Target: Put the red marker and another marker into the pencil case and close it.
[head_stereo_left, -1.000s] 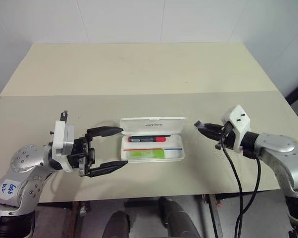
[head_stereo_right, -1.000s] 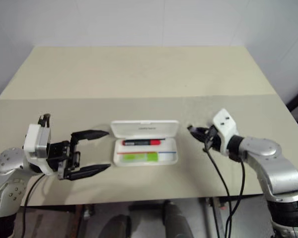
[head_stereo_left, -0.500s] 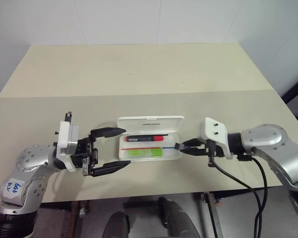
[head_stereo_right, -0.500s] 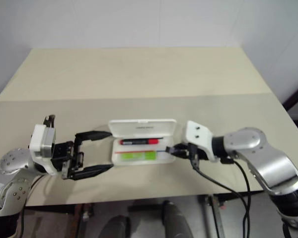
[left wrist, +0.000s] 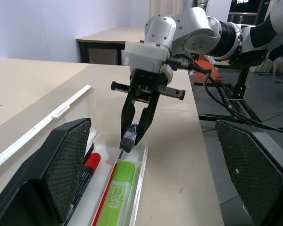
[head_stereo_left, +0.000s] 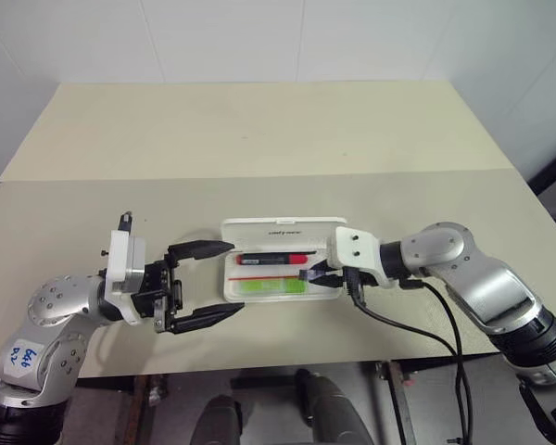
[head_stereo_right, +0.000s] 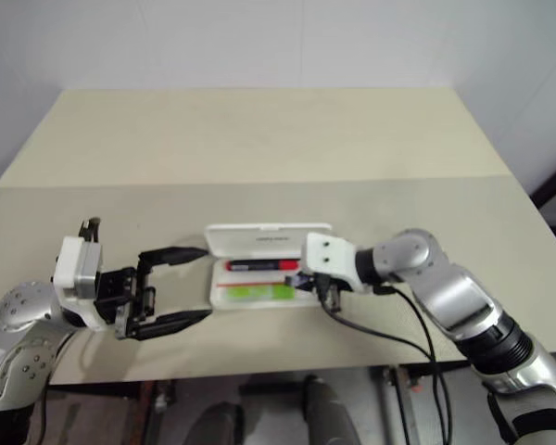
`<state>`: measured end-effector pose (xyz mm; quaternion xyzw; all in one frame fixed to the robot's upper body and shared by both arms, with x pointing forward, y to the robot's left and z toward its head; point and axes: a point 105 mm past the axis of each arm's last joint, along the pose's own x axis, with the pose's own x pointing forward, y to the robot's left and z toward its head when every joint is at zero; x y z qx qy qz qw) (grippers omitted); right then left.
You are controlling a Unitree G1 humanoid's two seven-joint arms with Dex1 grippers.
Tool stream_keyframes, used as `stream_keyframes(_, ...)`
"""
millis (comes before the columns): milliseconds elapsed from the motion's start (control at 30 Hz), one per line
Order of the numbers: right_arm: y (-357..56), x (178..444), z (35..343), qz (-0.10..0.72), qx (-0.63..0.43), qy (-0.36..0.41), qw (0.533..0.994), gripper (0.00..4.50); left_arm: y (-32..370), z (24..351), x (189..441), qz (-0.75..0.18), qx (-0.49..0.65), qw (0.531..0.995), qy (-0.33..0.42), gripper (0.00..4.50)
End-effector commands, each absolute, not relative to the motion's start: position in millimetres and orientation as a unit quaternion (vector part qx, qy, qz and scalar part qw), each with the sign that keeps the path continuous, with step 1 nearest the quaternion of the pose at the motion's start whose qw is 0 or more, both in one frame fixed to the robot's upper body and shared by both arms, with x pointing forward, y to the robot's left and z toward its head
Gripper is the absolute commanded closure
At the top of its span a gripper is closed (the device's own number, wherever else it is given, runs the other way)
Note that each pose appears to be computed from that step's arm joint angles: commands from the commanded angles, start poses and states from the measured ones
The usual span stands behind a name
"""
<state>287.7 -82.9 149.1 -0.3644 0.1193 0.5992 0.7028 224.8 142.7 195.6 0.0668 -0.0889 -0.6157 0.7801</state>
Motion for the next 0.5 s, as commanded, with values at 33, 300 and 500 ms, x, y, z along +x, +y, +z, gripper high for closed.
stream_keyframes(33,-82.5,287.9,157.0,0.602,-0.385,0.103,0.692,4.11,143.1,204.9,220.2,-0.616,0.077,0.776,-0.114,0.0)
stream_keyframes(300,-84.7,289.5,154.8,0.604,-0.391,0.106,0.686,3.08,141.5,203.9,219.7,-0.616,0.077,0.775,-0.115,0.0)
stream_keyframes(500,-83.5,287.1,156.0,0.609,-0.386,0.107,0.685,0.95,139.2,203.0,218.5,-0.617,0.076,0.775,-0.116,0.0)
